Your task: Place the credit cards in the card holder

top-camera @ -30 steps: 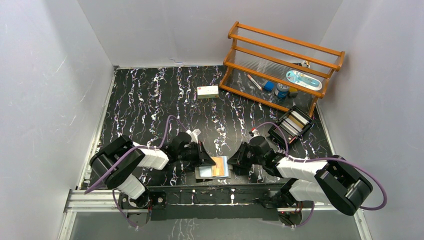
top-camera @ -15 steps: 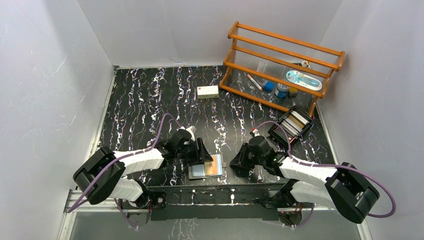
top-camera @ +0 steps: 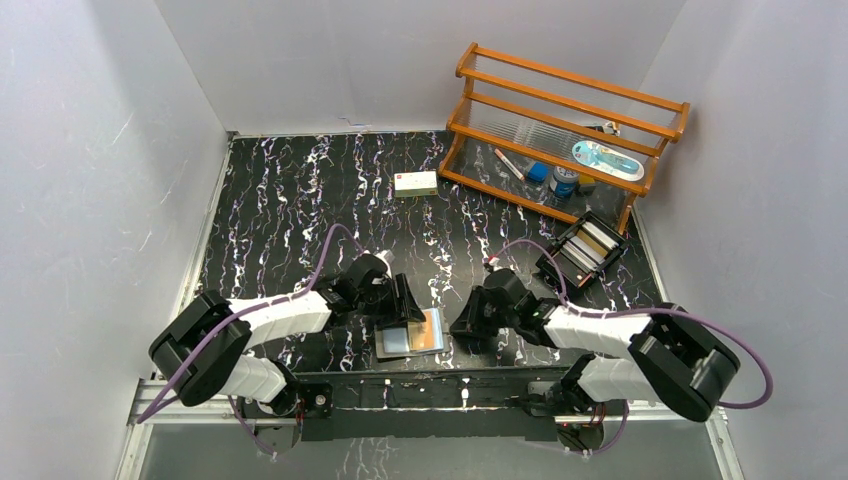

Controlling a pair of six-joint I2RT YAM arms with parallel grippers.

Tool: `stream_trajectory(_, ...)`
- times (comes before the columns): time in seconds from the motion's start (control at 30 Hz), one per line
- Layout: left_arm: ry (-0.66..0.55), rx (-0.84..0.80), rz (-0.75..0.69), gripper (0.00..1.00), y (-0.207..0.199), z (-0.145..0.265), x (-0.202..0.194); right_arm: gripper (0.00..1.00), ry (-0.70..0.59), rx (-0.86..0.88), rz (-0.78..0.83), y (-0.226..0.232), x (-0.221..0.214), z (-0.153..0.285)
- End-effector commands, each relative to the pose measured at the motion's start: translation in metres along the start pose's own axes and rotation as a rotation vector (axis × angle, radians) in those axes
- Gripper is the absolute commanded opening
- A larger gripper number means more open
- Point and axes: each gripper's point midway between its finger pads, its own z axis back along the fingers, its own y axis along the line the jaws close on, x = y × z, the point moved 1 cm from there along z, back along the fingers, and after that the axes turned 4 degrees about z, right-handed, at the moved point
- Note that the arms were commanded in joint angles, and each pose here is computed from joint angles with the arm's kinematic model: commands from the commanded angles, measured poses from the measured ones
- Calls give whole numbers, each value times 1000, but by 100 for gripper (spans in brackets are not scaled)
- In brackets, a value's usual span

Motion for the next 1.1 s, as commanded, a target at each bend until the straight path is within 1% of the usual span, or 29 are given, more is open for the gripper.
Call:
stream_trajectory(0.0, 17, -17, -9, 51, -13, -2, 1, 21, -11, 47, 45, 29, 7, -10)
stream_trajectory(0.17, 42, -47, 7, 51, -26, -6, -2, 19, 3, 33, 61, 36, 1, -18)
stream_trajectory(0.33, 64, -122, 37, 51, -43, -1, -5, 18, -5, 13, 56, 34, -2, -20)
stream_trajectory(0.5, 72, -241, 49, 52, -72, 11, -3, 18, 4, 13, 56, 32, -6, -23)
stream_trajectory(0.6, 76, -178, 39, 52, -67, 14, -2, 18, 8, 14, 61, 35, -7, -25)
stream_trajectory(0.7, 50, -102, 27, 52, -54, 18, 1, 19, 3, 5, 85, 35, -5, -23)
stream_trajectory(0.77, 36, -52, 23, 53, -47, 24, 6, 22, -17, -7, 131, 35, 0, -18)
stream_trajectory(0.87, 23, 7, -22, 55, -40, 38, 20, 28, -56, 21, 289, 44, 11, -6)
stream_trajectory(0.97, 5, 47, -44, 56, -36, 54, 34, 34, -80, 7, 427, 47, 21, 4)
stream_trajectory(1.07, -15, 74, -72, 58, -34, 67, 46, 36, -84, 4, 528, 49, 26, 7)
